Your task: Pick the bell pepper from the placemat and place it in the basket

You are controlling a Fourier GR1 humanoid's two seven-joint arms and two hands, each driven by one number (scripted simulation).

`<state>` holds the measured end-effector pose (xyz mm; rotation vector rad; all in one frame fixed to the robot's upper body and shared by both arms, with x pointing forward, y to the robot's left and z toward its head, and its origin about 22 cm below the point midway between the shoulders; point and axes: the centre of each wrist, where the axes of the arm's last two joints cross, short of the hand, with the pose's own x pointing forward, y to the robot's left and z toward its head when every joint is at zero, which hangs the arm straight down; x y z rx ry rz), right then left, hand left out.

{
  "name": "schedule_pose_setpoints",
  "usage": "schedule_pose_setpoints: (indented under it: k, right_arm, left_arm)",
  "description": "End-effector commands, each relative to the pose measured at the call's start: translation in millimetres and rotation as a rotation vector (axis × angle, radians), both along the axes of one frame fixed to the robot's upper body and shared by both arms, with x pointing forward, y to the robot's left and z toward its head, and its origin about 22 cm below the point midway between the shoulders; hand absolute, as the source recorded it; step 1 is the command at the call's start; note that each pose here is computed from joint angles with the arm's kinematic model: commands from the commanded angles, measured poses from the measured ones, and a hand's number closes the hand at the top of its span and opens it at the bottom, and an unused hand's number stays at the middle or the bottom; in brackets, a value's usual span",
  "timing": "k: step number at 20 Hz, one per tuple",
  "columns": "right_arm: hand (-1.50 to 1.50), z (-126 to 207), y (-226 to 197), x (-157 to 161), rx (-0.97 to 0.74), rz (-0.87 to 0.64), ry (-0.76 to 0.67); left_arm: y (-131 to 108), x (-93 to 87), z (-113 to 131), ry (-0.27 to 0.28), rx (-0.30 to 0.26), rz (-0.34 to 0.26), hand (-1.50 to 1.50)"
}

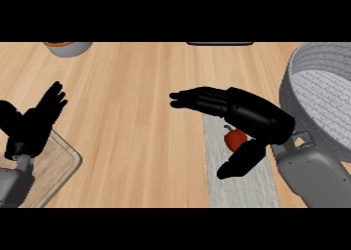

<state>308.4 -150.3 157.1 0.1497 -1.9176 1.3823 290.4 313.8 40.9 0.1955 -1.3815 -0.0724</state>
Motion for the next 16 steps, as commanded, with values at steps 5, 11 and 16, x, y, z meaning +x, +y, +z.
schedule_pose_setpoints:
  k: [5, 11, 16]
  right_arm:
    - [-1.5, 107, -20, 23, -0.357, -0.371, -0.197]
    - [-1.5, 122, -32, 36, -0.601, -0.245, -0.027]
    - [-1.5, 150, -55, 45, -0.614, -0.182, 0.05]
  left_arm:
    - [2, -2.2, -3, -0.002, -0.018, -0.007, 0.0]
    - [-1, 11.8, 2, 0.004, 0.01, 0.014, 0.0]
    - [7, 13.7, 1, -0.005, -0.014, -0.007, 0.0]
